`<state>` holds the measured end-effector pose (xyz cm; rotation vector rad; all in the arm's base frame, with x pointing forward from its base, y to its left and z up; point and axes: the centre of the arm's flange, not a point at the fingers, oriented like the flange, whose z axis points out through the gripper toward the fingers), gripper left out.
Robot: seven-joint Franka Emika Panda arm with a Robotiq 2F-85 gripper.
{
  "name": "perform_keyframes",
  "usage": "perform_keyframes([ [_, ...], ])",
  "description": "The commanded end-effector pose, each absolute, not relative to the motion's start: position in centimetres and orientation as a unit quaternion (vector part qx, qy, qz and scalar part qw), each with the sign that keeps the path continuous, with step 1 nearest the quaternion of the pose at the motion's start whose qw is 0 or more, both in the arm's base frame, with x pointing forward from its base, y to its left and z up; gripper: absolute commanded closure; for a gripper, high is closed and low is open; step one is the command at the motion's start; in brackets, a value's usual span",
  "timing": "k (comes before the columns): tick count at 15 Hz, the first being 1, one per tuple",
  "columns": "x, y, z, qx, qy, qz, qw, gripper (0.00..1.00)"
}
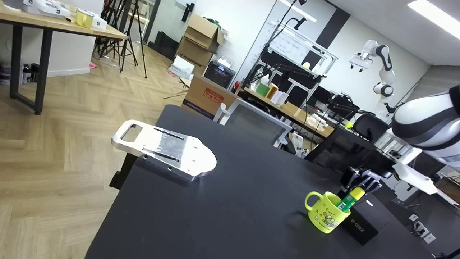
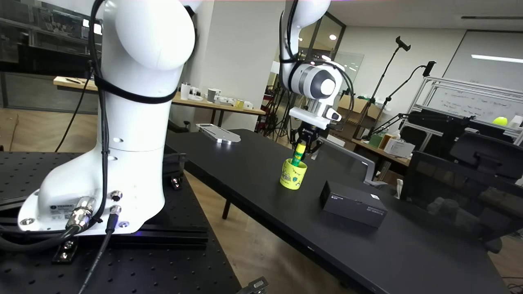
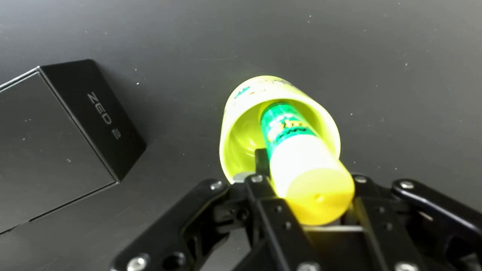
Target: Place the glue stick inside the yellow mug
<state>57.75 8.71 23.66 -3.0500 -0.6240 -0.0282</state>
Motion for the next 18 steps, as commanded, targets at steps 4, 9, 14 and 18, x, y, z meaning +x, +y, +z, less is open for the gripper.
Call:
perform_keyframes([
  [4, 57.8, 8.4, 21.2, -0.98, -0.198, -0.007, -0.005, 0.92],
  [9, 57.5, 8.0, 24.0, -0.978, -0.206, -0.009, -0.01, 0.22],
  [14, 56.8, 6.6, 29.5, -0.979, -0.203, -0.018, -0.009, 0.0],
  [18, 58.0, 7.4, 27.6, -0.977, -0.21, -0.023, -0.008, 0.0],
])
